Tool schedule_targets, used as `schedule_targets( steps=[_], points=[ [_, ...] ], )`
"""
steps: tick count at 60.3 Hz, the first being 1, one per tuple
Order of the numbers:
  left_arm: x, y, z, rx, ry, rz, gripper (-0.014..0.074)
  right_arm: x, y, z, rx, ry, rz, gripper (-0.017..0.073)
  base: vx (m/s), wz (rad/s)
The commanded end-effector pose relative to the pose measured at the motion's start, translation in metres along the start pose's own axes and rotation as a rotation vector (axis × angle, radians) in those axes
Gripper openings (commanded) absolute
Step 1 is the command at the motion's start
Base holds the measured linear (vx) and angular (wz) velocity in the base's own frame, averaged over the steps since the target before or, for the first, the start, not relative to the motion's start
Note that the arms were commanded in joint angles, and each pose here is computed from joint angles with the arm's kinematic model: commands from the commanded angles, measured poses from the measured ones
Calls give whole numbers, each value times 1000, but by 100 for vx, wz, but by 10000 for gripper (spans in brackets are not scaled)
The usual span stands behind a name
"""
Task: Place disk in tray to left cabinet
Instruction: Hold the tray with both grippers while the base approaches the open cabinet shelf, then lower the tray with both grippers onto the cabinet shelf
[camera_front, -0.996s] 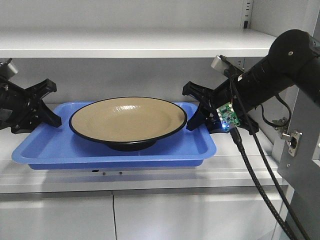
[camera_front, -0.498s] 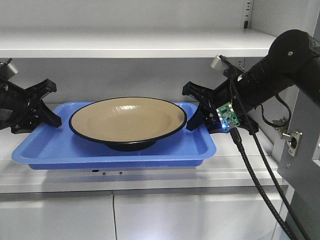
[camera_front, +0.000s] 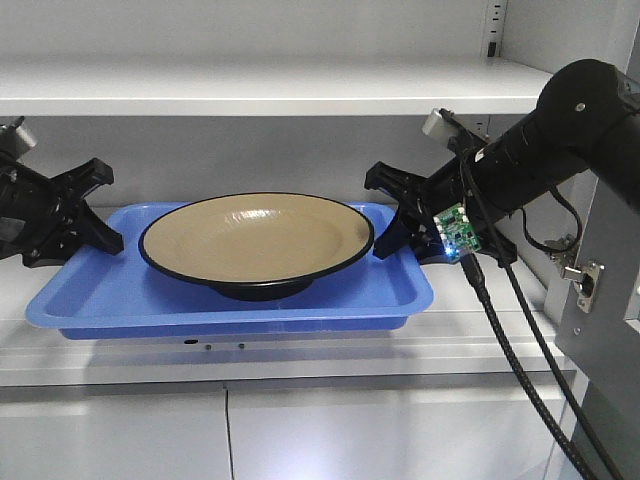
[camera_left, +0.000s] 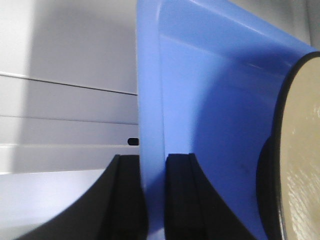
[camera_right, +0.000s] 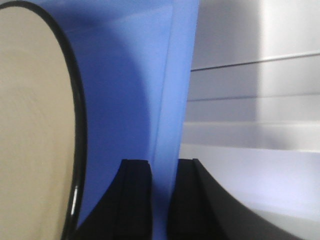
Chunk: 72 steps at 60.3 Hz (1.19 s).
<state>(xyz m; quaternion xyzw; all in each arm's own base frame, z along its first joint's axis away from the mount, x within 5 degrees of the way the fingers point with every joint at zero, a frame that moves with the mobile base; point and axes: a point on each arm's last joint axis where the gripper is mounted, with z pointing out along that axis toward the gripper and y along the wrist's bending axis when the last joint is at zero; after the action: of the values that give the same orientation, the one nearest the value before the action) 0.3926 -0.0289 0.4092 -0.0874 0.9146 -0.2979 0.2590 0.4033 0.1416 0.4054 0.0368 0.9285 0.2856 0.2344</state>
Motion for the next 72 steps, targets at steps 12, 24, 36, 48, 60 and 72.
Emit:
schedule_targets(
  steps=[12, 24, 36, 48, 60, 72],
  points=[
    [-1, -33, -15, 188, -68, 1, -1, -7, 26, -15, -149, -132, -20, -1, 0, 0],
    [-10, -22, 6, 177, -78, -33, -1, -17, 18, 10, -148, -165, 3, -1, 0, 0],
    [-20, -9, 28, 167, -102, -68, -1, -23, 11, 29, -141, -184, -1, -1, 0, 0],
    [-34, 8, 55, 152, -174, -114, -1, -35, 0, 60, -147, -263, 7, -1, 0, 0],
    [-43, 20, 72, 138, -240, -139, -1, -42, -10, 82, -147, -313, 25, -1, 0, 0],
    [-51, 35, 94, 115, -288, -169, -1, -50, -19, 104, -151, -381, 43, -1, 0, 0]
  ],
)
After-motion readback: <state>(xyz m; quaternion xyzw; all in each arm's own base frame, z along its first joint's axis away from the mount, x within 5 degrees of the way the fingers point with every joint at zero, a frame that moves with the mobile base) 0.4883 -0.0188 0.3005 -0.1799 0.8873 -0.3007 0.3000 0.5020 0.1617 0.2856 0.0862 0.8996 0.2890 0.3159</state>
